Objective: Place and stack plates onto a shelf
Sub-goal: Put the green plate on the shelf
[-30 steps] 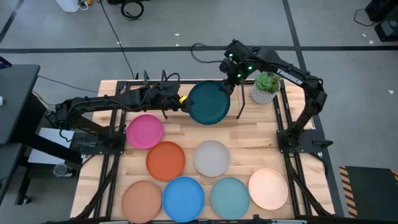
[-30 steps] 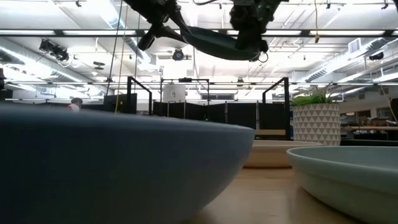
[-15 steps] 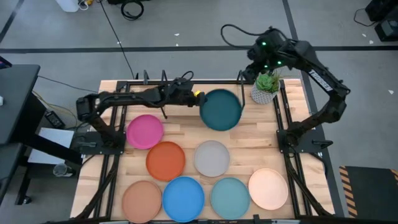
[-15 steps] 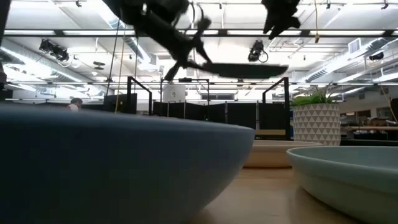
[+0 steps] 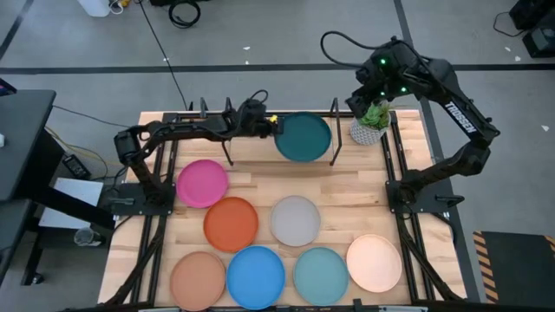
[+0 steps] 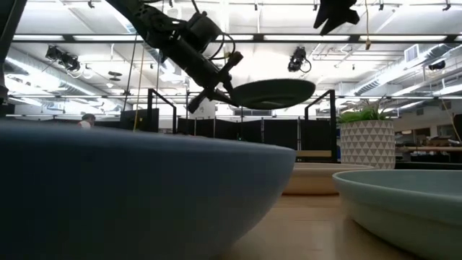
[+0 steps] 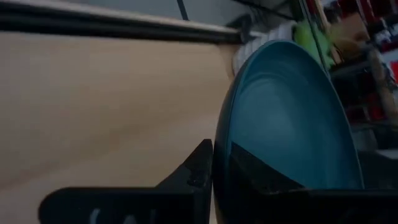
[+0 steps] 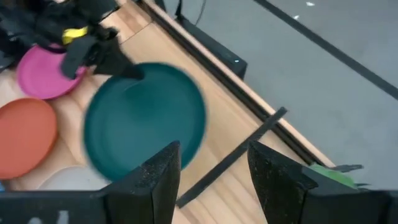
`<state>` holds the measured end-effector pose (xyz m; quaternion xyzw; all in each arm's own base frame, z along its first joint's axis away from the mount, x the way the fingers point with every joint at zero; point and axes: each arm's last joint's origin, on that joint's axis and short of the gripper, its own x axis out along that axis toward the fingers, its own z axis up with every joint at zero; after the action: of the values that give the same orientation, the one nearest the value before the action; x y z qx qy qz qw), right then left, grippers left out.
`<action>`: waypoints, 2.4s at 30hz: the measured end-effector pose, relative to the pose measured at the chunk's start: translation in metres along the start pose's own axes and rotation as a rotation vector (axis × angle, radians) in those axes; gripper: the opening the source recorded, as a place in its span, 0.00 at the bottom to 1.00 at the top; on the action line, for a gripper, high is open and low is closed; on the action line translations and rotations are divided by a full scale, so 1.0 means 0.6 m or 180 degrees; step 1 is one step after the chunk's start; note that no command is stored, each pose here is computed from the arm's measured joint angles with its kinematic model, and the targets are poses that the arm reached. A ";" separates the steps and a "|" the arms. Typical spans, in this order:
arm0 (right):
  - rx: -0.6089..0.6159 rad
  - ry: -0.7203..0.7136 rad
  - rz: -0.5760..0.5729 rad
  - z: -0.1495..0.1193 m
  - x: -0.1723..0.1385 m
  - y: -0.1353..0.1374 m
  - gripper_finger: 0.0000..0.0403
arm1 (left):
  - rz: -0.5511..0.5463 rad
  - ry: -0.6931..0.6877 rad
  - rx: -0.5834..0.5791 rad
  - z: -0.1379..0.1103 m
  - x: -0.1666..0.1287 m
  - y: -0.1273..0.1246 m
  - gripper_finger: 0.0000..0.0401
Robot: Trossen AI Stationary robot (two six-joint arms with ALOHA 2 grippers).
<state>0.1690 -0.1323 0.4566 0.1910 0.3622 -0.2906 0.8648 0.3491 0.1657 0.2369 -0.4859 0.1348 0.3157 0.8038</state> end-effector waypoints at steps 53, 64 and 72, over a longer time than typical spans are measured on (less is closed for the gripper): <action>-0.0207 -0.0117 0.0206 0.002 -0.001 0.031 0.48 | 0.0537 -0.0771 -0.0157 -0.096 0.088 0.013 0.10; -0.0221 -0.0102 0.0280 0.000 -0.001 0.039 0.48 | 0.0710 -0.0693 -0.0043 -0.095 0.091 0.026 0.10; -0.0258 -0.0099 0.0285 -0.001 -0.001 0.044 0.48 | 0.0801 -0.0673 -0.0013 -0.097 0.091 0.030 0.18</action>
<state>0.1854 -0.1116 0.4602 0.1672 0.3514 -0.2397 0.8895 0.3845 0.1414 0.1673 -0.4308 0.1087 0.4635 0.7666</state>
